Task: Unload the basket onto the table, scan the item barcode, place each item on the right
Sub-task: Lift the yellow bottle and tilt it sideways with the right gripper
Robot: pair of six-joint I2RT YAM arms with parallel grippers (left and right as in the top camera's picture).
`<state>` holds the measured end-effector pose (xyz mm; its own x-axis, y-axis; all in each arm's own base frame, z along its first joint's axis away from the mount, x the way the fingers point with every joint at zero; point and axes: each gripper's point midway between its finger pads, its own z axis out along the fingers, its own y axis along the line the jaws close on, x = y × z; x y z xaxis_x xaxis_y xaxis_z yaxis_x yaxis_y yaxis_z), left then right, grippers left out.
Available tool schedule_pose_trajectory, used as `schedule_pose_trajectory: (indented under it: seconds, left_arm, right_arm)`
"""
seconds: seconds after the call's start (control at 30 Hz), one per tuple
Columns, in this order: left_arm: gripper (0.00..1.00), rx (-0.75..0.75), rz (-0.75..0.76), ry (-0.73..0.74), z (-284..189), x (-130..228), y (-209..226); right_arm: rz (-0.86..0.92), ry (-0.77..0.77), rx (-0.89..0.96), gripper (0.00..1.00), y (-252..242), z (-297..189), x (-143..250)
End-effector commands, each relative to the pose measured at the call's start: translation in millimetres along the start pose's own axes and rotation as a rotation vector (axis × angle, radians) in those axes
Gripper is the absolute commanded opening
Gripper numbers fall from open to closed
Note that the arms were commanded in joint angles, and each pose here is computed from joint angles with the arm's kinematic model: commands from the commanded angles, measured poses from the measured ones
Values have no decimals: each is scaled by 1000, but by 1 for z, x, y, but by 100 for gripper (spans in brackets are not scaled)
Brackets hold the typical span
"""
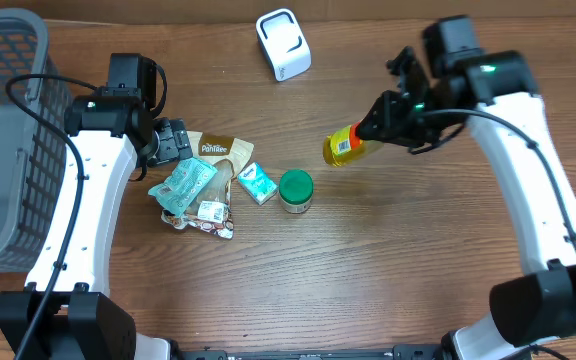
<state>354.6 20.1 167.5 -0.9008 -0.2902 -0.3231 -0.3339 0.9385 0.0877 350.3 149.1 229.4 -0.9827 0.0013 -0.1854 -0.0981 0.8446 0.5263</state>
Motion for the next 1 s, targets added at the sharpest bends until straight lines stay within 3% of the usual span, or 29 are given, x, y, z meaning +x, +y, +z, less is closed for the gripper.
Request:
schedule_pose_trajectory:
  seconds: [0.0,0.3,0.43,0.97]
  left_arm:
    - [100,-1,-9,-5,-1,-2,-1]
    - [100,-1,-9,-5,-1,-2,-1]
    - [100,-1,-9,-5,-1,-2,-1]
    - [100,-1,-9,-5,-1,-2,-1]
  right_arm:
    - [-201,-16,-335,27,49,-31,7]
    - [-296,85,-468,26,63,-42,45]
    - [-319,123,-485,21,64,-44,58]
    - [-277,144,-520,18,66,-41,62]
